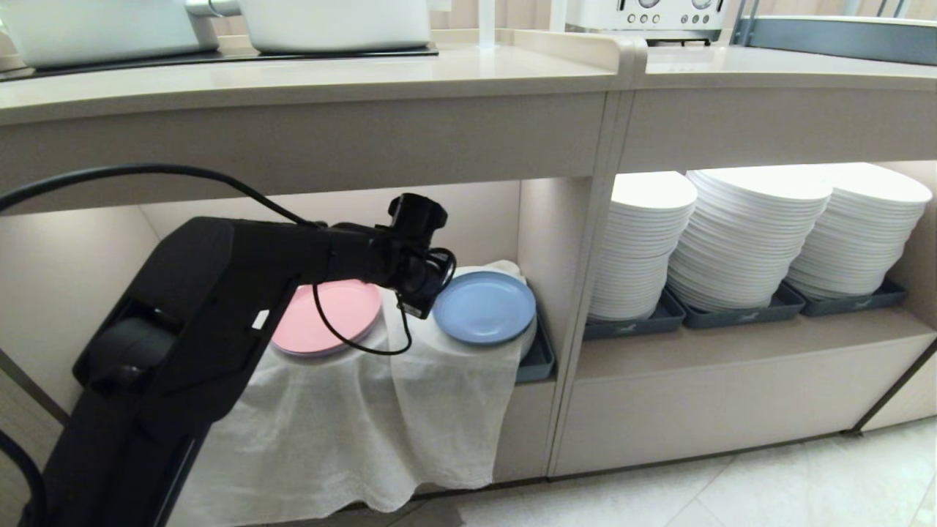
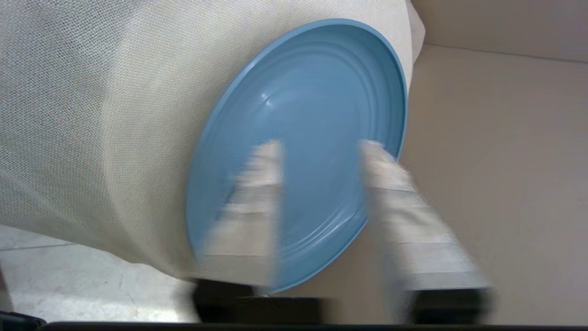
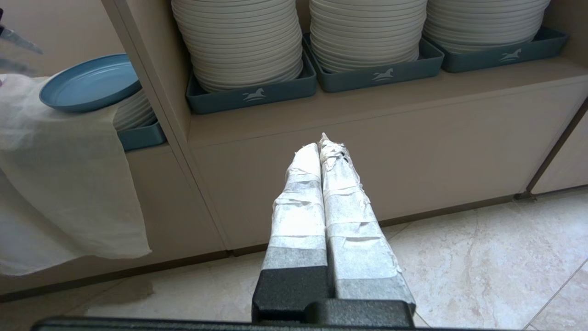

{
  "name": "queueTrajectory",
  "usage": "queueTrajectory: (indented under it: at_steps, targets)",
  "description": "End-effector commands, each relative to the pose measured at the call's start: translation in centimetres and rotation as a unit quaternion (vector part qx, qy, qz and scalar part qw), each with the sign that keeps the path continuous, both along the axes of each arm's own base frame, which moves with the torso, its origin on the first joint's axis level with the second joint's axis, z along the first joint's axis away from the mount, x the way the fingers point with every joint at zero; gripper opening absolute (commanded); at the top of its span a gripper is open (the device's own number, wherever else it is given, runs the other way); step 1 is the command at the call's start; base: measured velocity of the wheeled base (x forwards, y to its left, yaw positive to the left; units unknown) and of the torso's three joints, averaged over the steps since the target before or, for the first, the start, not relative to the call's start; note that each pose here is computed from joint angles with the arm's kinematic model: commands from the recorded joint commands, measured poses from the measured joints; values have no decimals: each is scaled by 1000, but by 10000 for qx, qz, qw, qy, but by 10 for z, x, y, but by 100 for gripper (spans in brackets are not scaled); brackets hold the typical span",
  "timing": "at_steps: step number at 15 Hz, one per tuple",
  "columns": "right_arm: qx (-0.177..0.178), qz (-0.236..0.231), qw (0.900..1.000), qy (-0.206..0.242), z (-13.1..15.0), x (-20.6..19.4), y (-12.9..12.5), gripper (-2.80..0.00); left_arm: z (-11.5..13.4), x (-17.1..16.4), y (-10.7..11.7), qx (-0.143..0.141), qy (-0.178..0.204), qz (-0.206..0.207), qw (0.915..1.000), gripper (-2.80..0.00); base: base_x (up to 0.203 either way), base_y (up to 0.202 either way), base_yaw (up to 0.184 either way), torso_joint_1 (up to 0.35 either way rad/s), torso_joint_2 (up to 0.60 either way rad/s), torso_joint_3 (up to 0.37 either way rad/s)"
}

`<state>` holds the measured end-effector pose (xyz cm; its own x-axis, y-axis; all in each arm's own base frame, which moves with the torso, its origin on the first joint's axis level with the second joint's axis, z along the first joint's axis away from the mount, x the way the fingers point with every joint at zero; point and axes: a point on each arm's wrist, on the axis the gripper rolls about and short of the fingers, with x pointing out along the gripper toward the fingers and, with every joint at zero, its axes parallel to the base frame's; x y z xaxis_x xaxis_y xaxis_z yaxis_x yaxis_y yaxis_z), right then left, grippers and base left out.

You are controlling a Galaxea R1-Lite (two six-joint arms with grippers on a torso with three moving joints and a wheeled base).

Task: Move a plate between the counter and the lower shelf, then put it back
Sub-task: Put the plate in the cupboard

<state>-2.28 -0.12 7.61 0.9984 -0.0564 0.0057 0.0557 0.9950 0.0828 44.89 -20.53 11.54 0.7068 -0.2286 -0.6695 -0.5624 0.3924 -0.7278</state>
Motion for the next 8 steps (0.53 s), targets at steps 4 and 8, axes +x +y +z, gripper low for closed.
queueTrajectory:
  at_steps: [4,8]
  targets:
    - [1,-2,10000,-2,0,0,0,-280,-4,-8,3,56,199,20,9998,-280,0,0,0,0,0,0]
    - [1,-2,10000,-2,0,0,0,-280,-8,-24,10,176,476,17,9987,-280,0,0,0,0,0,0]
